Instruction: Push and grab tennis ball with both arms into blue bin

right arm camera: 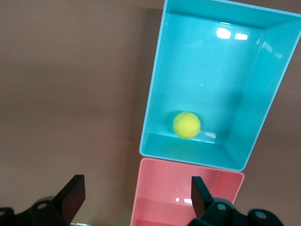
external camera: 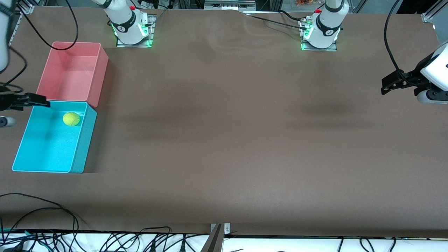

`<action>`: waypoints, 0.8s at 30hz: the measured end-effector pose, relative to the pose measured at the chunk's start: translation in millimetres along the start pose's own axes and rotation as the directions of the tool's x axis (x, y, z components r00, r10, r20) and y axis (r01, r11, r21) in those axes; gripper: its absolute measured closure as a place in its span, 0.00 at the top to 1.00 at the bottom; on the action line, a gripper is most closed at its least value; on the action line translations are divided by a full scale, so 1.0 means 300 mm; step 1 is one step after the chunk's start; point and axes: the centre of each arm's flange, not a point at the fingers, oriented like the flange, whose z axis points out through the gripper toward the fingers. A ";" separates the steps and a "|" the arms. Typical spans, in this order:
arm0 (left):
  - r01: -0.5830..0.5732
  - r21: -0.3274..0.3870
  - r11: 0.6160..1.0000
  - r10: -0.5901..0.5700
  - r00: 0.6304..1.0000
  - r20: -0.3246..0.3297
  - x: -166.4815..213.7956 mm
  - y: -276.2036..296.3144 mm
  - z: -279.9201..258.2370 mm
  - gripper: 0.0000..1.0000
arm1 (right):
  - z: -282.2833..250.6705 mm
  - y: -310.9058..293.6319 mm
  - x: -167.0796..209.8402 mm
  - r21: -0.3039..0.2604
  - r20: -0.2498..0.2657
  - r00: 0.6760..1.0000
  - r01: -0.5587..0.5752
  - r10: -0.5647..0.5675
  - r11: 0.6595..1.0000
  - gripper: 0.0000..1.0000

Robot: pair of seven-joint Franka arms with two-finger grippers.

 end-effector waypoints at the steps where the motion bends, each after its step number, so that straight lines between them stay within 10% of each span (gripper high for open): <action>1: 0.000 0.000 1.000 0.000 1.000 0.000 0.000 0.000 0.000 1.00 | -0.010 -0.029 -0.001 -0.005 0.003 1.000 -0.005 0.005 1.000 1.00; 24: 0.000 0.001 1.000 0.000 1.000 -0.001 -0.001 0.000 -0.002 1.00 | -0.155 -0.184 -0.062 0.030 -0.071 0.997 0.027 -0.025 0.999 1.00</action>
